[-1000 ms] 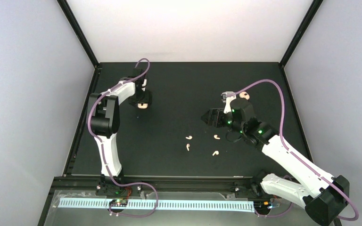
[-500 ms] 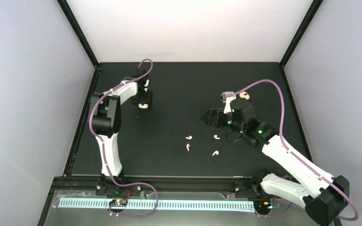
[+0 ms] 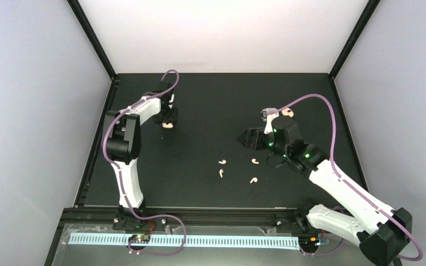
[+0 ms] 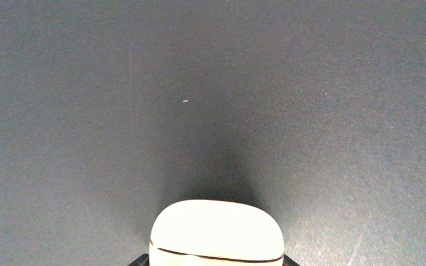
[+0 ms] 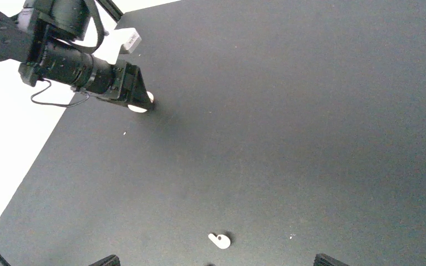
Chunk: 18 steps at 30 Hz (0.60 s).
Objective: Insert the wireless bluetooth earbuds into the charging case
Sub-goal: Pick up the charging case at the center of the board.
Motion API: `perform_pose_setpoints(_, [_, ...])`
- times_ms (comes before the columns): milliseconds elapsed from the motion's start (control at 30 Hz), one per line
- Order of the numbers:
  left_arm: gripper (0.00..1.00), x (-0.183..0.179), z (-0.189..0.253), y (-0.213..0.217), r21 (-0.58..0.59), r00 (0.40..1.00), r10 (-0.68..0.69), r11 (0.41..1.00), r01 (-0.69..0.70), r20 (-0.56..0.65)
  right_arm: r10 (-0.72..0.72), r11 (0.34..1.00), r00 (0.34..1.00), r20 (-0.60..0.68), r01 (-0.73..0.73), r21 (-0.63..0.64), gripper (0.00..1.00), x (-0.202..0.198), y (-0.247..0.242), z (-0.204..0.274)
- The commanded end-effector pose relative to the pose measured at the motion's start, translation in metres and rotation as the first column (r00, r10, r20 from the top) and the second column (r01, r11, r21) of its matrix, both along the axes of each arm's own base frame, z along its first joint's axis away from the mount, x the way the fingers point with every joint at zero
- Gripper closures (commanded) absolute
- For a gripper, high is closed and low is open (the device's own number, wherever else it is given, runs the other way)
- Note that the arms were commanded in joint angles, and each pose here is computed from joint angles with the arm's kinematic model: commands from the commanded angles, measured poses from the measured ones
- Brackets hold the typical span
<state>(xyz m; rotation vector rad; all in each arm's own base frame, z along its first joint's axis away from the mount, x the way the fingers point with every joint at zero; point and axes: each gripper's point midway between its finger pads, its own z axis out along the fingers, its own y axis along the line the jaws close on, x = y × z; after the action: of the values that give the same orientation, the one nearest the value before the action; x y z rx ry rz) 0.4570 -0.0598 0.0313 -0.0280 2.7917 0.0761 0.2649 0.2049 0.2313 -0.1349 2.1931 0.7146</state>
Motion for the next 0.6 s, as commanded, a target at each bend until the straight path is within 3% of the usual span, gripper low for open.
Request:
perform_pose_setpoints(0, [0.69, 0.006, 0.058, -0.002, -0.008, 0.988, 0.017, 1.0, -0.016, 0.151, -0.005, 1.0, 0.999, 0.036, 0.005, 0.007, 0.09, -0.001, -0.002, 0.014])
perform_pose_setpoints(200, [0.82, -0.018, 0.12, -0.022, -0.088, 0.957, -0.014, 0.995, 0.041, 0.29, -0.001, 0.999, 0.998, 0.066, -0.003, 0.054, 0.09, -0.01, -0.006, 0.04])
perform_pose_setpoints(333, [0.85, -0.056, 0.158, -0.063, -0.141, 0.905, -0.14, 0.967, 0.213, 0.403, 0.014, 0.998, 0.995, 0.098, -0.02, 0.066, 0.09, -0.017, -0.009, 0.06])
perform_pose_setpoints(433, [0.86, -0.095, 0.187, -0.109, -0.092, 0.793, -0.322, 0.9, 0.426, 0.518, 0.073, 0.994, 0.993, 0.089, -0.079, 0.072, 0.09, -0.026, -0.003, 0.074])
perform_pose_setpoints(567, [0.83, -0.161, 0.231, -0.164, 0.046, 0.538, -0.513, 0.751, 0.658, 0.669, 0.191, 0.973, 0.981, 0.039, -0.194, 0.124, 0.09, -0.042, 0.014, 0.084])
